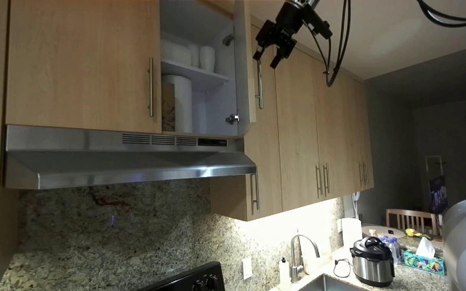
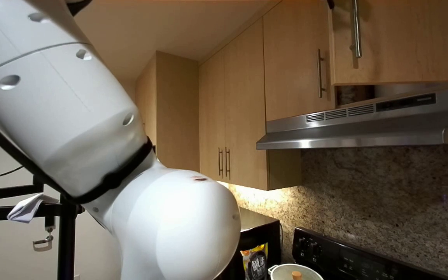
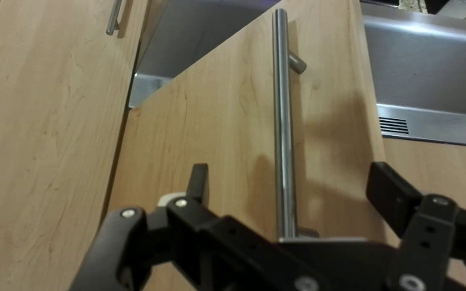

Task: Open and close the right cabinet door on top of the stove

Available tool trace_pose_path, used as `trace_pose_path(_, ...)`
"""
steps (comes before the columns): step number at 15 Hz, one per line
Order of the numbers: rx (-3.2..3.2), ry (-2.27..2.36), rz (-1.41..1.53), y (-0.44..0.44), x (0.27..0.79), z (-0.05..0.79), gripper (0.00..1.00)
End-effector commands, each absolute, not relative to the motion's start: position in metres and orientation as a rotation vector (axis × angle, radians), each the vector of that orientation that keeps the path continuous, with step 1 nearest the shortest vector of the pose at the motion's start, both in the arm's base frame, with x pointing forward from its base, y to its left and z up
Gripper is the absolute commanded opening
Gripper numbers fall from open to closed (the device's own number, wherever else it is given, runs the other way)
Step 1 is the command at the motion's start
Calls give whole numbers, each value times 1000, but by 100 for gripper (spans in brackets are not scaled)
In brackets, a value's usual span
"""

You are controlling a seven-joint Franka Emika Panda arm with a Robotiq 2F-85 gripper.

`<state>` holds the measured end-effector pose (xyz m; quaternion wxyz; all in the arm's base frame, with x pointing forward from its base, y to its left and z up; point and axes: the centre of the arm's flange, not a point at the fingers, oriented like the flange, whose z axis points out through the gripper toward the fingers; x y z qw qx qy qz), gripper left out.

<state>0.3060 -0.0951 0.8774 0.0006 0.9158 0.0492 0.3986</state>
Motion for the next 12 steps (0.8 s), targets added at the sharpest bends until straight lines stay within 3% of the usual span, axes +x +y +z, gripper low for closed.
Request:
trace_pose_path(1,2889,318,1252,-82,306,881,100)
trace_pose_path(12,2898,548,1133,-69,318,884,100)
